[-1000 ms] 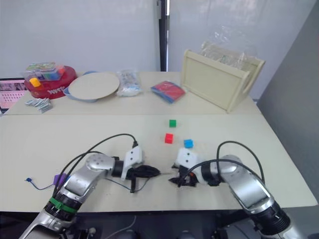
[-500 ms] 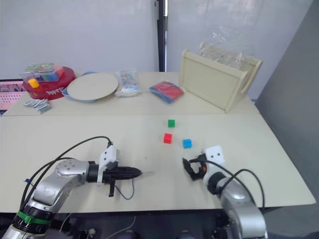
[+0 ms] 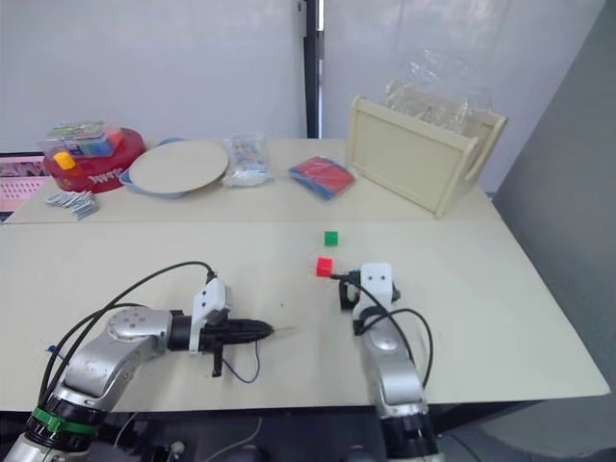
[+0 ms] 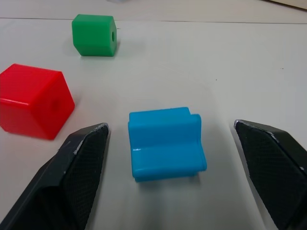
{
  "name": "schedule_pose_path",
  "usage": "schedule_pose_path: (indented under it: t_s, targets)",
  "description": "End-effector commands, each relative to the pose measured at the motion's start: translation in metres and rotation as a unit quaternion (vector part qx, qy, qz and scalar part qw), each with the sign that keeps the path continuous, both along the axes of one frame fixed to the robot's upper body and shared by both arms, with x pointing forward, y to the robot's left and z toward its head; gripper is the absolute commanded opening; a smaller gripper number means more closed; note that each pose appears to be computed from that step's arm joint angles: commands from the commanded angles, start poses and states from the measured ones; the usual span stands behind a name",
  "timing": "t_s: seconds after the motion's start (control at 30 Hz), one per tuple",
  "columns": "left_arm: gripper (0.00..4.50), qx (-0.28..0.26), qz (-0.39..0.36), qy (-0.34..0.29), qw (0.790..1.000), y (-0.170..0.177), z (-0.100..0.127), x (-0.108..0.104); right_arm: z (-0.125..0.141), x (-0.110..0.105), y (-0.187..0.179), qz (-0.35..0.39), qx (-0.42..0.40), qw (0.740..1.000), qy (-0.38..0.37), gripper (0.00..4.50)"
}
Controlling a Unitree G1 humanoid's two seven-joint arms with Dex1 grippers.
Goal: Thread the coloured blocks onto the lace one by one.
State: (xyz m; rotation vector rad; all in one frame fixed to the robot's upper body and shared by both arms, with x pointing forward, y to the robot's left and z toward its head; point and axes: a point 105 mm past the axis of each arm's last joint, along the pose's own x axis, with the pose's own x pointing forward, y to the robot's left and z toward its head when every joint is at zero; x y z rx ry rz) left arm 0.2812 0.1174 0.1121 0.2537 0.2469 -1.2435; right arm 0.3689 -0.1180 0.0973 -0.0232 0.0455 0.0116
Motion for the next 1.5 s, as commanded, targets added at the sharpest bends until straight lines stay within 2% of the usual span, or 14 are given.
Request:
schedule_pose_path:
  t_s: [0.03,0.2,0.27,0.43,0.5,0.57,0.63,0.9,1.0,1.07,1.27,1.3,1.37,1.5]
  targets:
    - [0.0,-0.007,-0.006,-0.016,1.0,-0.002,0.009,0.0,0.005,0.003,-0.001,-0.002,0.007,1.0,-0.018,3.65]
    - [0.0,-0.002,-0.002,-0.014,1.0,0.001,0.007,0.0,0.006,-0.01,0.007,0.013,0.011,1.0,-0.026,1.83]
    - [0.0,-0.002,-0.001,-0.014,1.0,0.001,0.007,0.0,0.006,-0.017,0.008,0.017,0.009,0.999,-0.03,1.25]
    - [0.0,0.0,0.0,-0.014,1.0,0.002,0.006,0.0,0.015,-0.036,0.009,0.024,0.012,0.999,-0.043,1.21]
    - [0.0,0.001,0.0,-0.014,1.0,0.002,0.006,0.001,0.024,-0.052,0.014,0.049,0.01,0.997,-0.058,1.21]
    - [0.0,0.0,0.0,-0.015,1.0,0.001,0.006,0.002,0.028,-0.079,0.029,0.113,-0.004,0.991,-0.072,1.21]
    - [0.0,0.0,-0.002,-0.015,1.0,0.0,0.006,0.003,0.021,-0.096,0.034,0.147,0.0,0.987,-0.061,1.21]
    - [0.0,0.0,-0.012,-0.015,1.0,-0.004,0.004,0.003,-0.026,-0.111,0.039,0.207,0.015,0.977,0.039,1.21]
    - [0.0,0.001,-0.013,-0.016,1.0,-0.004,0.003,0.003,-0.03,-0.109,0.039,0.205,0.017,0.977,0.051,1.21]
    - [0.0,0.002,-0.013,-0.015,1.0,-0.003,0.003,0.002,-0.025,-0.106,0.036,0.203,0.02,0.978,0.043,2.28]
    - [0.0,0.002,-0.011,-0.014,1.0,-0.003,0.002,0.002,0.003,-0.106,0.024,0.268,-0.015,0.963,0.022,4.32]
    - [0.0,0.002,-0.011,-0.014,1.0,-0.003,0.002,0.002,0.007,-0.106,0.021,0.285,-0.027,0.958,0.025,4.47]
    - [0.0,0.001,-0.011,-0.014,1.0,-0.004,0.002,0.003,0.012,-0.108,0.016,0.343,-0.059,0.936,0.042,4.47]
    - [0.0,0.0,-0.009,-0.015,1.0,-0.004,0.003,0.005,0.021,-0.114,0.006,0.466,-0.113,0.874,0.079,4.47]
